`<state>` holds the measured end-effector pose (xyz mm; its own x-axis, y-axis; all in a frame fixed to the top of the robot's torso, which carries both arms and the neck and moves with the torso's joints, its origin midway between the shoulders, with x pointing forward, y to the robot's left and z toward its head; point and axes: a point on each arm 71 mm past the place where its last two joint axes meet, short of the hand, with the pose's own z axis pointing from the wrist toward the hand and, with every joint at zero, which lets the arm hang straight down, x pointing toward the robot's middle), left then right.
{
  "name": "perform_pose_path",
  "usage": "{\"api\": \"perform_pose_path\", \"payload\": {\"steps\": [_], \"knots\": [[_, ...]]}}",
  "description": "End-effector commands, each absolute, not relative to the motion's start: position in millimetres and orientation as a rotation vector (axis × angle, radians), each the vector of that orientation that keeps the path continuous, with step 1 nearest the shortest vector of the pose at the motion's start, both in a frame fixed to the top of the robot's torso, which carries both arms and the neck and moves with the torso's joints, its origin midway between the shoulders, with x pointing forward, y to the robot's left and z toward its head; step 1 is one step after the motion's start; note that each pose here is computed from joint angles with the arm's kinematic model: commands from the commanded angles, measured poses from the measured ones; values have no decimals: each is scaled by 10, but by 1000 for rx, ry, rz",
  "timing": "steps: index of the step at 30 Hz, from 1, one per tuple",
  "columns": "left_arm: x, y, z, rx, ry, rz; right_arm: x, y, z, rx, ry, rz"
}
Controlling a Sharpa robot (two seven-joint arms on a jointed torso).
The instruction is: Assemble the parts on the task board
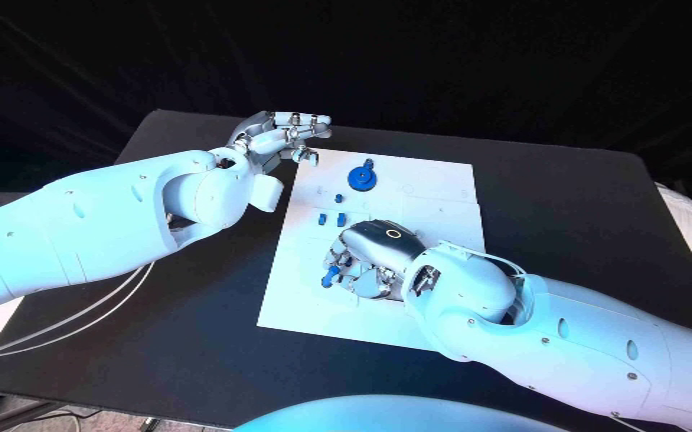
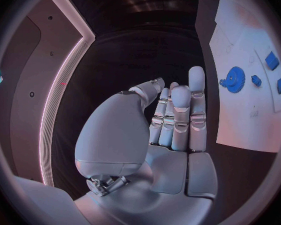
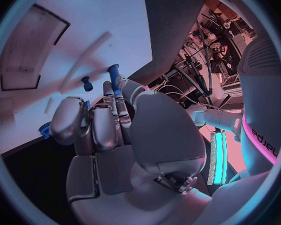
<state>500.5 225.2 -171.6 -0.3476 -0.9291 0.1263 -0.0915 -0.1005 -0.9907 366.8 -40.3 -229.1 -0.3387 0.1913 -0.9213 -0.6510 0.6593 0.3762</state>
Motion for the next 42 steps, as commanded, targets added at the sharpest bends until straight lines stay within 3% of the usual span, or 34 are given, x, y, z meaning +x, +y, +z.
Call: {"api": "perform_pose_path", "payload": {"steps": [1,16,30,35,42], "knots": [[4998,2228,-1708,-1142,1483,-1549,3662,-390,-2299,-420,1713,861],[4997,2228,-1708,-1143,1484,-1548,3627,-322,-2356,-454,1755,876],[4998,2229,-1713,-1145,1490,-1547,3636,-414,-2252,-337,1632,943],[4997,2234,-1717,-1146,1493,-1546,3650,-653,-2174,-222,1616,984],[4971,2273,-1719,-1149,1493,-1540,3676,-1440,-2128,116,1790,898]]}}
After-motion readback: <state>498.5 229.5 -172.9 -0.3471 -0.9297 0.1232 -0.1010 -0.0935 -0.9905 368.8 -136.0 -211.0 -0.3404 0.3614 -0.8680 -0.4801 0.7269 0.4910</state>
